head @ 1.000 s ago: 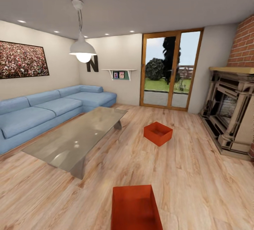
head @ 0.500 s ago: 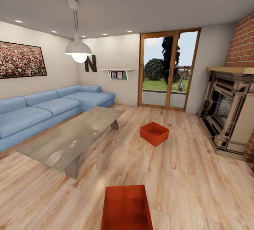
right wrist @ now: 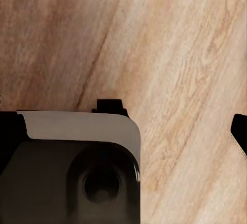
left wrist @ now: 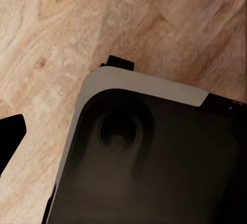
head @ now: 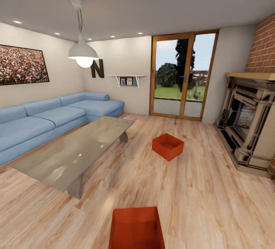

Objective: Move the two storage containers from the living room to the garage. In the garage, place one container on the floor and stack the other container on top of it (either order is fine).

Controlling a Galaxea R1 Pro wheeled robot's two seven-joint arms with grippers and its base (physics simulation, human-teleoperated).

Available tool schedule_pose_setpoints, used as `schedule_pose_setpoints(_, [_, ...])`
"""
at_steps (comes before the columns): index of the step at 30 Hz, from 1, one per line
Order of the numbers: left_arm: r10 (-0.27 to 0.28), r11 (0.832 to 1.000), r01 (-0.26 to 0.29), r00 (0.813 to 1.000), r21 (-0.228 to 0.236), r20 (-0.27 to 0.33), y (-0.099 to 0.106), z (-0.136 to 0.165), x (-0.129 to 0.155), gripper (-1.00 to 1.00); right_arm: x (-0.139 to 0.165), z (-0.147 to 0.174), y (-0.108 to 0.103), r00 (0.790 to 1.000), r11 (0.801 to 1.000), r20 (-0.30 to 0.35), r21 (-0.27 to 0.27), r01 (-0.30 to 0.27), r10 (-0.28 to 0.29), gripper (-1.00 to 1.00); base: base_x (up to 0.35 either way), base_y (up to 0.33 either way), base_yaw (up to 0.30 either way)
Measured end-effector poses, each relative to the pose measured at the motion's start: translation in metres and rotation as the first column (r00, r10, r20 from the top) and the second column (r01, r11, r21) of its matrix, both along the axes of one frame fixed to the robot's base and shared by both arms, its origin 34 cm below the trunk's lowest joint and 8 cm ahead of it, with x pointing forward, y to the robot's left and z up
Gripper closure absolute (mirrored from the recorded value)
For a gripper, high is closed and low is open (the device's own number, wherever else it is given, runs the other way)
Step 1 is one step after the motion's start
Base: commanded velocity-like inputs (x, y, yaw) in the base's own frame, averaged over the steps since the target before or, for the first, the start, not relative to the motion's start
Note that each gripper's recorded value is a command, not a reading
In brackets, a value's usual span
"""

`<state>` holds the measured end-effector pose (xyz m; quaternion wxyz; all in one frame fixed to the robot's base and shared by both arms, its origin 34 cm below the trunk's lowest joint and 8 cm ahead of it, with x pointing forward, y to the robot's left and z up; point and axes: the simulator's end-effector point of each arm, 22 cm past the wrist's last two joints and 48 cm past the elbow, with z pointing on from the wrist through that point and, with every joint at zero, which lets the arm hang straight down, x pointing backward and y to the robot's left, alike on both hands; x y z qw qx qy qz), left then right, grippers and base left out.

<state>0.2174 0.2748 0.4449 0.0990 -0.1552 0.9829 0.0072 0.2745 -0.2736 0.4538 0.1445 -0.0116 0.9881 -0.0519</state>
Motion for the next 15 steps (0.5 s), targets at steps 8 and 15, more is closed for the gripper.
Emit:
schedule_pose_setpoints(8, [0.000,1.000,0.000,1.000,0.002,0.000,0.0012,0.0000,0.0000,-1.00,0.0000,0.0000,-0.0009,1.000,1.000,0.000,-0.001,-0.001,0.001,-1.00,0.288,0.000,0.000])
schedule_pose_setpoints(15, [0.000,1.000,0.000,1.000,0.002,0.002,0.0005,0.0000,0.0009,-1.00,0.0001,-0.0001,-0.0010,1.000,1.000,0.000,-0.001,0.000,0.000,-1.00,0.043,0.000,0.000])
